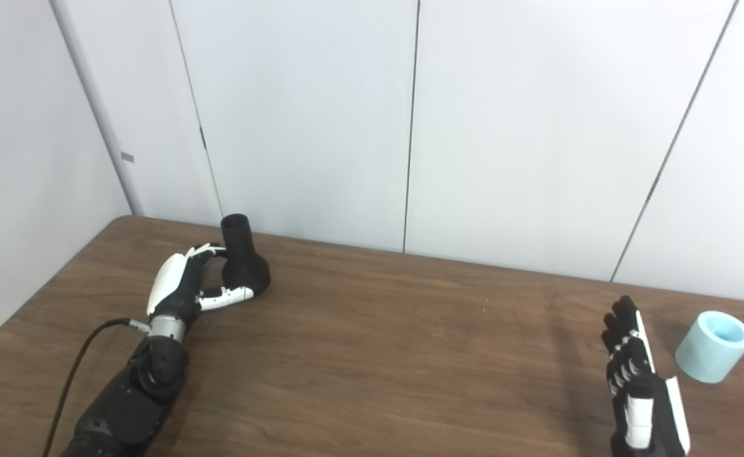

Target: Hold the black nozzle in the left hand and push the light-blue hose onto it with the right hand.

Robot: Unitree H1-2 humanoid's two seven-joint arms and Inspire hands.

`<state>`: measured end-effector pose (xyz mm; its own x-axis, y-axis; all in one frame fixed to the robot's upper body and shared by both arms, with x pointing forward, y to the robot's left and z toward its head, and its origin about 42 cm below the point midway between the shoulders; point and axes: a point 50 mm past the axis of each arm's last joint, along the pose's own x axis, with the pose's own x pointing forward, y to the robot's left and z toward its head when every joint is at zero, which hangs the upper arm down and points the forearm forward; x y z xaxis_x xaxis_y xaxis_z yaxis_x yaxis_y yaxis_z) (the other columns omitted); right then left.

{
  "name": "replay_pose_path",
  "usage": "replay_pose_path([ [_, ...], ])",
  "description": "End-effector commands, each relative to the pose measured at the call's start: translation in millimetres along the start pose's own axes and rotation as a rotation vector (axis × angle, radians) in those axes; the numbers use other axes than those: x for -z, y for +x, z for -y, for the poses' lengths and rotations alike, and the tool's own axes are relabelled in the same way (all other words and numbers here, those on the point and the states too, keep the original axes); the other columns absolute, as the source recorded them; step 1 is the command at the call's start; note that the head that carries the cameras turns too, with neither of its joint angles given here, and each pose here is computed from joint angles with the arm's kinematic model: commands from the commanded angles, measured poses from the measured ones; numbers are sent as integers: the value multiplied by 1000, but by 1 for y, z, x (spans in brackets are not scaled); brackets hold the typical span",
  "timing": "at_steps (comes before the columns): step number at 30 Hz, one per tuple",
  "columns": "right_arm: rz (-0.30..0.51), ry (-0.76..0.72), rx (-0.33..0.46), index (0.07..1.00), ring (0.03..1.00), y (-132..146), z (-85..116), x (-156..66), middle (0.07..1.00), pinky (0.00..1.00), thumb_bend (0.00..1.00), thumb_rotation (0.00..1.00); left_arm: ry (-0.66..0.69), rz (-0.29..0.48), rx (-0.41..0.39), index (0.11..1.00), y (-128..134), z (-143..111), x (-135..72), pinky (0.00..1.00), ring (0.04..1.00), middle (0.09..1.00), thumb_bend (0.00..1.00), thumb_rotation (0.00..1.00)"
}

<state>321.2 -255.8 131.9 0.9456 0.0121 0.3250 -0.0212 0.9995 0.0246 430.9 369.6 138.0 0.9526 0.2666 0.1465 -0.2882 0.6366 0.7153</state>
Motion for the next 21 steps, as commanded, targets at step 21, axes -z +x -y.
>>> replay_pose_path([
  [21, -129, 27, 26, 988, 1000, -35, -5, 24, 1000, 1000, 649, 1000, -13, 111, -73, 516, 28, -21, -36, 1000, 968, 869, 702, 184],
])
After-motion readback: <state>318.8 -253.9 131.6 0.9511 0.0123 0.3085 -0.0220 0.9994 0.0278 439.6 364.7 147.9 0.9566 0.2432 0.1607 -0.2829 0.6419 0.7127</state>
